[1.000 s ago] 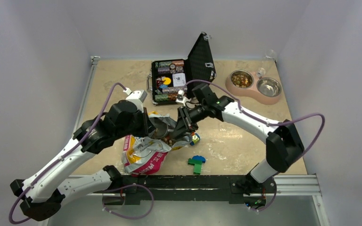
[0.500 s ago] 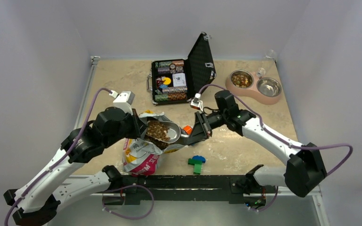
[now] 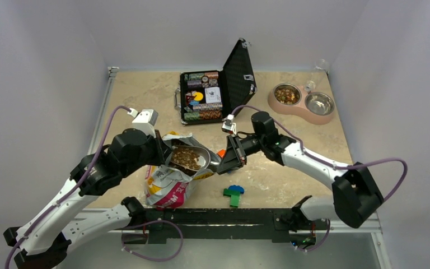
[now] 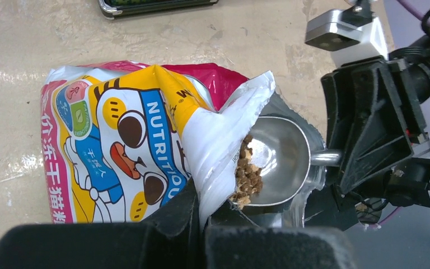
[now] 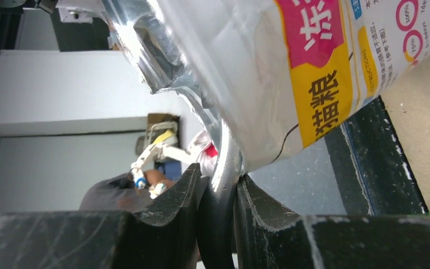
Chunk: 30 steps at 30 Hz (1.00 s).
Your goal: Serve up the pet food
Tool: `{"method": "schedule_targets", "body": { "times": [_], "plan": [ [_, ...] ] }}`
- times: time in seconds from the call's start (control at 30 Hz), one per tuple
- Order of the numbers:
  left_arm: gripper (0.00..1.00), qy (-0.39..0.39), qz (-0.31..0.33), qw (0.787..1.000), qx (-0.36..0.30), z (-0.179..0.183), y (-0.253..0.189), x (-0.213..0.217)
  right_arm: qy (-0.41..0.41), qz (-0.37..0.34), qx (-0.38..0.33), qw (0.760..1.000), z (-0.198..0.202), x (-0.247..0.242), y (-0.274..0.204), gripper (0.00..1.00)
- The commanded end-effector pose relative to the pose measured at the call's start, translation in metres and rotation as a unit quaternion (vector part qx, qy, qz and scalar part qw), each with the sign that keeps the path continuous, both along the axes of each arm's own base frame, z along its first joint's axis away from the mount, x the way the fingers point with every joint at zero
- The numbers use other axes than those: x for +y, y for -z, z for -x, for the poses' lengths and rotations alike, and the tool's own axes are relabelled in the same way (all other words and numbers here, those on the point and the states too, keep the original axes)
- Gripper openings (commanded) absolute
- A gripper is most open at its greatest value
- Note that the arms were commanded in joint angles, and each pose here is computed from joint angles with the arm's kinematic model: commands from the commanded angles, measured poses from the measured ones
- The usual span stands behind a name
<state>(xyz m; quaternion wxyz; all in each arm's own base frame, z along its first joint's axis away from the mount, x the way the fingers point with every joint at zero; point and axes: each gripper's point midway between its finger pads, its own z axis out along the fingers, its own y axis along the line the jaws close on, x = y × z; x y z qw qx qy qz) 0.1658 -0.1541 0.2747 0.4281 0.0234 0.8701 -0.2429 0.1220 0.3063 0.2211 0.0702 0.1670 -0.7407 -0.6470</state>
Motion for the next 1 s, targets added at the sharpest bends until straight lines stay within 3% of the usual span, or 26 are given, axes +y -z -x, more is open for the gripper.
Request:
{"method": "schedule_targets", "body": {
  "times": [0.0,0.1,0.2,0.3,0.47,0.7,0.97],
  "plan": [
    [0.0,0.02,0.097,0.991,-0.095,-0.007,-0.074,-0.015,0.063,-0.022,-0.065,0.996,-0.019,0.009,-0.022,0.0],
    [0.0,0.018,0.089,0.991,-0.096,-0.007,-0.07,-0.012,0.028,-0.055,-0.048,0.997,-0.025,0.029,-0.046,0.0],
    [0.0,0.013,0.084,0.991,-0.105,-0.005,-0.077,-0.006,0.036,-0.023,-0.061,0.997,-0.012,0.01,-0.034,0.0],
    [0.0,0.003,0.068,0.992,-0.107,-0.006,-0.076,0.002,0.055,-0.035,-0.044,0.997,-0.01,-0.006,-0.026,0.0],
    [0.0,-0.056,0.044,0.995,-0.072,-0.015,-0.06,0.014,0.068,-0.04,-0.045,0.996,0.002,-0.016,-0.031,0.0],
    [0.0,-0.156,-0.053,0.986,-0.029,-0.024,-0.04,0.051,0.102,-0.047,-0.048,0.993,0.027,-0.041,-0.041,0.0],
    [0.0,-0.132,-0.02,0.991,-0.027,-0.029,-0.038,0.031,0.165,-0.061,-0.049,0.983,0.032,-0.06,-0.07,0.0]
  ]
}}
